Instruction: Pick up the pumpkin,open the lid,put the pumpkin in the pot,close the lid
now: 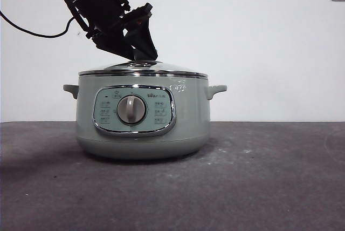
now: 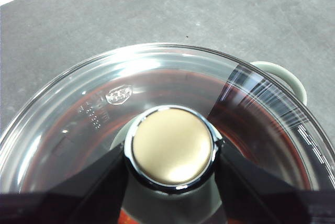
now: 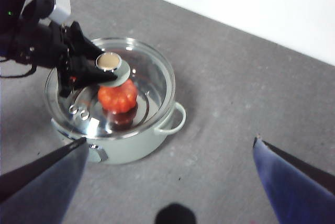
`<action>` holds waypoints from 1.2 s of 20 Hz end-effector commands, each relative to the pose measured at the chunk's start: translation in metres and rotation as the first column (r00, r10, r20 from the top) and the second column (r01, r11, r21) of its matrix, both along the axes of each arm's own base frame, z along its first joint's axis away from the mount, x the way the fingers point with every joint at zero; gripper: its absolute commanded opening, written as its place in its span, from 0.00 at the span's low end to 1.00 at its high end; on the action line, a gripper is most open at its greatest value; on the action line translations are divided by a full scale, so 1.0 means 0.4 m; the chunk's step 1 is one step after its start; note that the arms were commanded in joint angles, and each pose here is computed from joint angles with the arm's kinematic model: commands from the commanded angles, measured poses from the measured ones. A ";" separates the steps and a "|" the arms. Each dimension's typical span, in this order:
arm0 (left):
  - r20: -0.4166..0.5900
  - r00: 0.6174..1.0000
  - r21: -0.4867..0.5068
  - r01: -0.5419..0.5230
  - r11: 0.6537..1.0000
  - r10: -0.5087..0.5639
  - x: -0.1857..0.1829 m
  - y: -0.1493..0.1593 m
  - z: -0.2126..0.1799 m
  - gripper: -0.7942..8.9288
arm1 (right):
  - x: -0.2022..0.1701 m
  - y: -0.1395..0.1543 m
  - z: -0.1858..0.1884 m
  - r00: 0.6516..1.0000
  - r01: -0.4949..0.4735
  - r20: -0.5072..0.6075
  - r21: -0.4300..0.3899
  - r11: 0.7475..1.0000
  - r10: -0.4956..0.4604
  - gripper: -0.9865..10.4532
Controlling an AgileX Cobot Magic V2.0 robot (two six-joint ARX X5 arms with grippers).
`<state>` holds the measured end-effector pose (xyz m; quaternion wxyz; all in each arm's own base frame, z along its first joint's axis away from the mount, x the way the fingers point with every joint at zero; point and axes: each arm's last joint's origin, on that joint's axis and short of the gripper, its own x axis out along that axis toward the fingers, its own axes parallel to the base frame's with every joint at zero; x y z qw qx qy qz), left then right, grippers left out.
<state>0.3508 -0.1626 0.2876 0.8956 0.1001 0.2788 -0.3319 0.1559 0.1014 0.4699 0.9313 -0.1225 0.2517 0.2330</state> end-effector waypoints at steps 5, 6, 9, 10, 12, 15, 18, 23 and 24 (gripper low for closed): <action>-0.015 1.000 0.027 0.008 1.000 -0.008 -0.039 0.017 0.035 0.67 | -0.014 0.003 -0.016 0.988 -0.101 -0.112 0.032 0.994 0.104 0.61; -0.012 1.000 0.025 0.008 1.000 -0.008 -0.047 0.020 0.045 0.67 | -0.015 0.003 -0.018 0.986 -0.110 -0.124 0.034 0.993 0.114 0.61; -0.005 1.000 0.022 0.008 1.000 -0.008 -0.098 0.043 0.101 0.67 | -0.023 0.002 -0.027 0.973 -0.143 -0.177 0.037 0.989 0.147 0.61; -0.007 1.000 0.019 0.007 1.000 -0.007 -0.126 0.055 0.126 0.67 | -0.027 0.002 -0.030 0.965 -0.162 -0.200 0.045 0.986 0.168 0.61; -0.015 1.000 0.014 0.012 1.000 -0.012 -0.189 0.081 0.175 0.66 | -0.034 0.001 -0.036 0.948 -0.197 -0.244 0.062 0.978 0.207 0.61; -0.034 0.998 -0.012 0.054 0.998 -0.054 -0.299 0.126 0.241 0.66 | -0.041 -0.002 -0.044 0.933 -0.207 -0.291 0.054 0.977 0.213 0.60; -0.052 0.996 -0.037 0.065 0.997 -0.067 -0.406 0.171 0.286 0.46 | -0.048 -0.002 -0.051 0.905 -0.242 -0.341 0.079 0.967 0.255 0.44; -0.067 0.994 -0.047 0.083 0.995 -0.086 -0.514 0.218 0.314 0.08 | -0.056 0.001 -0.053 0.865 -0.331 -0.360 0.117 0.936 0.351 0.08; -0.069 0.994 -0.047 0.083 0.995 -0.086 -0.525 0.223 0.316 0.08 | -0.055 0.001 -0.052 0.867 -0.330 -0.354 0.118 0.937 0.350 0.08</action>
